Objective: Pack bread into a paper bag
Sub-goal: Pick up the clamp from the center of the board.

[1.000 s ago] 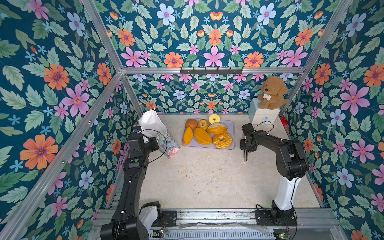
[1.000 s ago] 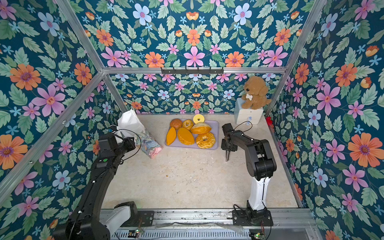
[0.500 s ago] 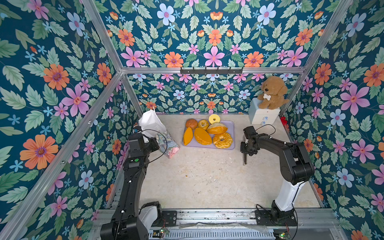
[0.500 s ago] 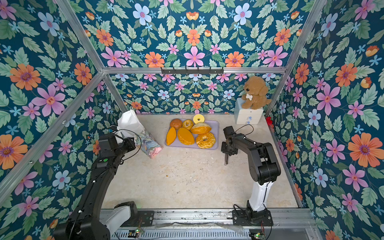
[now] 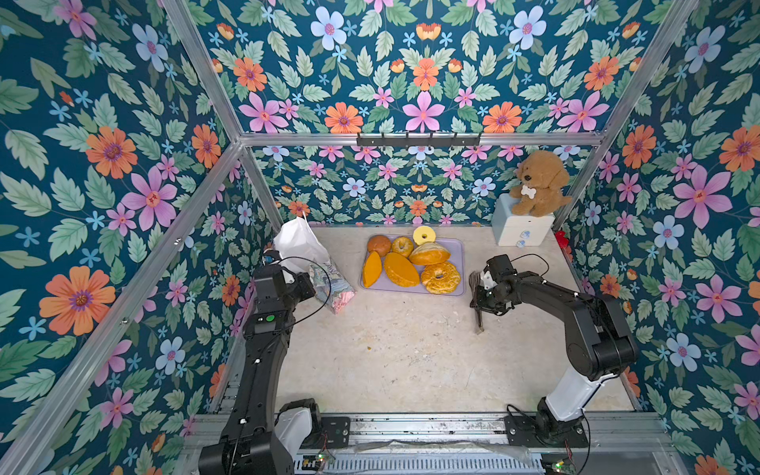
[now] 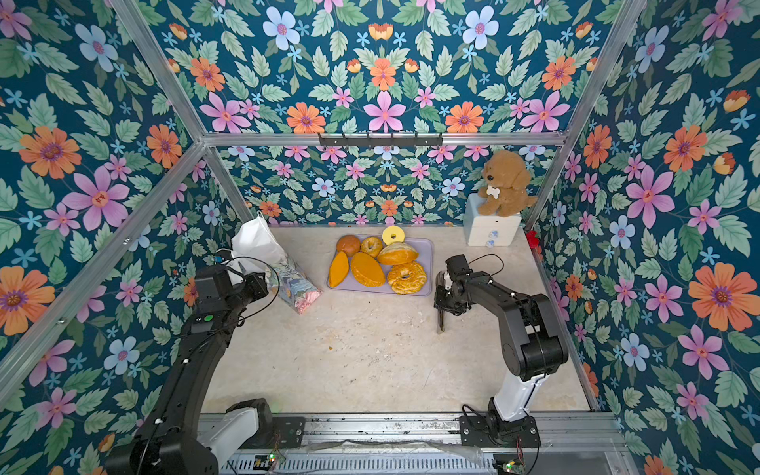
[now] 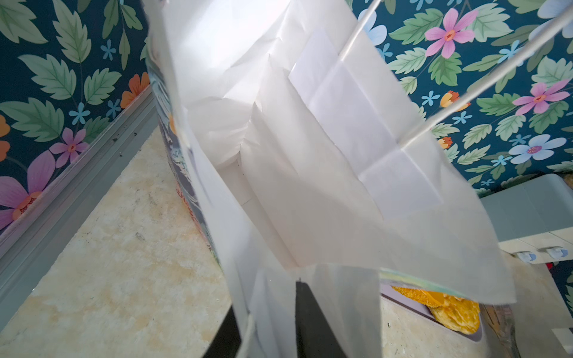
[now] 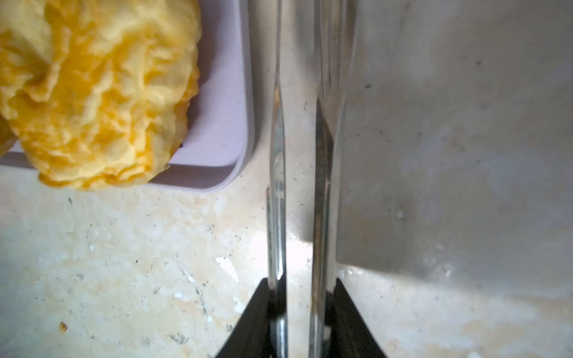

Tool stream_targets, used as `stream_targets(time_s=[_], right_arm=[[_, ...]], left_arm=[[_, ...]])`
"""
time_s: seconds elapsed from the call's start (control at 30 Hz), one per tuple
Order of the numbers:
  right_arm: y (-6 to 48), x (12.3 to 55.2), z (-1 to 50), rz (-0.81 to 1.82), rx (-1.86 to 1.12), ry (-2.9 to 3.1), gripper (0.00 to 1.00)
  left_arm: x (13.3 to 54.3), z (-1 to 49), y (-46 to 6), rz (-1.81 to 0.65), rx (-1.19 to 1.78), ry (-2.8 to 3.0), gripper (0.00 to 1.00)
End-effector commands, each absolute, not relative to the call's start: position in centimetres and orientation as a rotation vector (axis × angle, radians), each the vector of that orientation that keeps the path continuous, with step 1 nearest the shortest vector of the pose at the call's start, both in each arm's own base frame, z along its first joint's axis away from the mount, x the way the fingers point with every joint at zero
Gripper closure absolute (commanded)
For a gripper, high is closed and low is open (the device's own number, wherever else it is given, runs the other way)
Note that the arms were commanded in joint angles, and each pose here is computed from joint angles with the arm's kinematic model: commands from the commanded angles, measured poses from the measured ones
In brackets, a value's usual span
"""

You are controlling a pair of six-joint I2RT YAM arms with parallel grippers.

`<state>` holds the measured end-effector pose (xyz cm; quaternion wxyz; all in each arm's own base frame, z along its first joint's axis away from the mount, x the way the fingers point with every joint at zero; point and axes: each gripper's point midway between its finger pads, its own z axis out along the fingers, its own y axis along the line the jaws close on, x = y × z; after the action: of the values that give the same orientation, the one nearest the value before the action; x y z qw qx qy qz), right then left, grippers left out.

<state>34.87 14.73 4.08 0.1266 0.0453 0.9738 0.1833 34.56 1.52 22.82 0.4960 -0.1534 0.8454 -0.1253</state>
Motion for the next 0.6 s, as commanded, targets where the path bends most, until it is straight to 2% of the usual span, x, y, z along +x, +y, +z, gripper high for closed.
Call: stream_targets(time_s=[0.0, 0.23, 0.57], right_arm=[[15.4, 35.1, 5.3, 0.621, 0.094, 2.763, 0.68], [15.8, 34.0, 6.8, 0.798, 0.122, 2.643, 0.68], [16.3, 32.1, 6.8, 0.866, 0.051, 2.645, 0.67]], left_arm=[[34.7, 23.0, 1.4, -0.31, -0.355, 2.042, 0.71], [34.7, 23.0, 1.4, -0.308, -0.357, 2.044, 0.71], [34.7, 22.8, 1.4, -0.307, -0.357, 2.048, 0.71]])
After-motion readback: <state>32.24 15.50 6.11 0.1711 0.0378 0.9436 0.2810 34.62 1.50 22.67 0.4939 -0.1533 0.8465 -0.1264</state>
